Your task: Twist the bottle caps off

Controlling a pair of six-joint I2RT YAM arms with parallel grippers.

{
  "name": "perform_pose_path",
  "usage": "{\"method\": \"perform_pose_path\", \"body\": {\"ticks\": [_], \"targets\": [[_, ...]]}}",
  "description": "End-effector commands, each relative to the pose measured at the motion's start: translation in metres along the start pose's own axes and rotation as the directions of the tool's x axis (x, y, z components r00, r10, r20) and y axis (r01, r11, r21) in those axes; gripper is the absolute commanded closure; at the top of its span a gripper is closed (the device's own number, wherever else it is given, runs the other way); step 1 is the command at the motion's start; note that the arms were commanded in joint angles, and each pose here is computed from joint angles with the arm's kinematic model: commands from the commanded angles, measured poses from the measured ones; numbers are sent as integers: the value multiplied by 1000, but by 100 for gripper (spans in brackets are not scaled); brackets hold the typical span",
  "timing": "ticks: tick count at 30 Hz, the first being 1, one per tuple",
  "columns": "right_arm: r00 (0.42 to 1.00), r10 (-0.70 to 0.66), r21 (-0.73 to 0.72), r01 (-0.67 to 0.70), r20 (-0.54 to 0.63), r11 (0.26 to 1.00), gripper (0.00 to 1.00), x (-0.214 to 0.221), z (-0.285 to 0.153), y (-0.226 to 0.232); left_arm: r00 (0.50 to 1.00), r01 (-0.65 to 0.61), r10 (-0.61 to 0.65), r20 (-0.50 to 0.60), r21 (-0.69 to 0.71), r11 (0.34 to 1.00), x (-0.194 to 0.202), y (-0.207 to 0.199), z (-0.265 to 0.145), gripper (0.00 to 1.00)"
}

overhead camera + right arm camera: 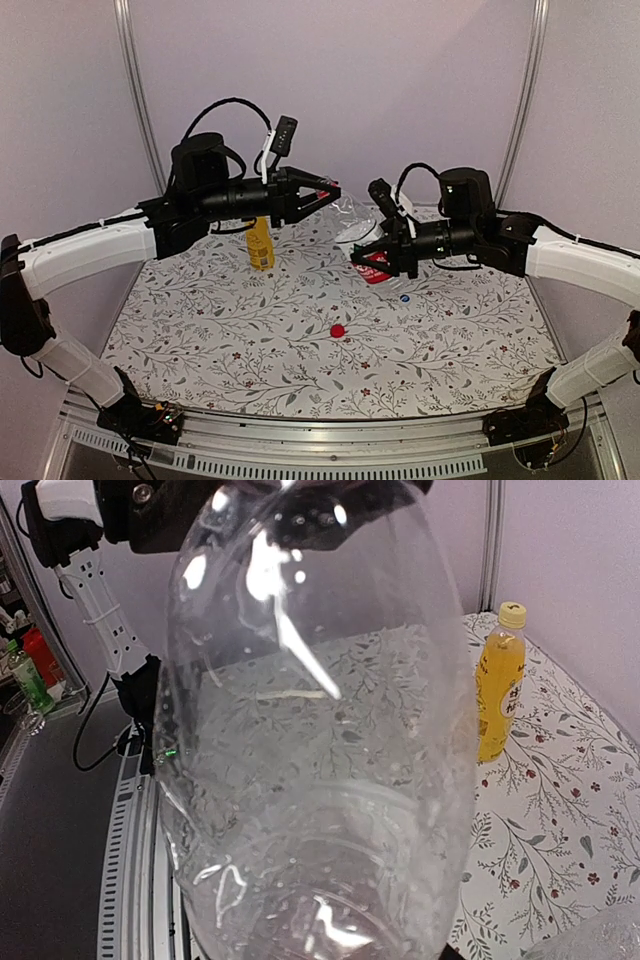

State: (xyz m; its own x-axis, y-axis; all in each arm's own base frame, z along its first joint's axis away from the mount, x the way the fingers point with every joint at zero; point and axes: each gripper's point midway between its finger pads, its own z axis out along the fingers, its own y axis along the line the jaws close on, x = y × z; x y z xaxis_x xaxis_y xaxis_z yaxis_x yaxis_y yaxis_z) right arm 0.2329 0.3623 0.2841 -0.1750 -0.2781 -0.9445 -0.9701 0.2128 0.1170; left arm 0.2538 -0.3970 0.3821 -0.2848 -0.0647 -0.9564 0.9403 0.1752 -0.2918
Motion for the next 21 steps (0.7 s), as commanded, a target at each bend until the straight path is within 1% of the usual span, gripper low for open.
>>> {"method": "perform_pose_path", "body": {"ticks": [1, 3, 4, 5, 7, 11, 16, 21], "targets": [[1000, -18, 9, 18, 15, 1000, 62, -5, 3, -1, 999, -34, 33, 21, 37, 999, -15, -9, -2, 76], [1000, -13, 15, 13, 9, 1000, 54, -2, 3, -3, 999, -43, 42, 26, 34, 998, -19, -10, -4, 90], [1000, -11, 16, 11, 6, 1000, 49, -1, 3, -3, 999, -46, 46, 28, 31, 998, -21, -10, -5, 98], [1000, -8, 12, 8, 1, 1000, 43, 2, 4, -2, 998, -52, 51, 33, 26, 998, -23, -10, -6, 100], [1000, -3, 4, 3, 3, 1000, 31, 3, 4, -1, 997, -66, 65, 39, 12, 998, -25, -9, -9, 100], [1000, -5, -4, 5, 23, 1000, 2, 0, 0, 3, 994, -104, 105, 24, -58, 993, -26, 0, -11, 100], [999, -8, 95, 4, 41, 996, 1, -7, -10, -8, 985, -173, 165, -56, -202, 964, -16, 27, -14, 100], [999, 2, 254, -15, 51, 967, 1, -14, -27, -31, 965, -229, 166, -202, -347, 909, 12, 69, -13, 100]]}}
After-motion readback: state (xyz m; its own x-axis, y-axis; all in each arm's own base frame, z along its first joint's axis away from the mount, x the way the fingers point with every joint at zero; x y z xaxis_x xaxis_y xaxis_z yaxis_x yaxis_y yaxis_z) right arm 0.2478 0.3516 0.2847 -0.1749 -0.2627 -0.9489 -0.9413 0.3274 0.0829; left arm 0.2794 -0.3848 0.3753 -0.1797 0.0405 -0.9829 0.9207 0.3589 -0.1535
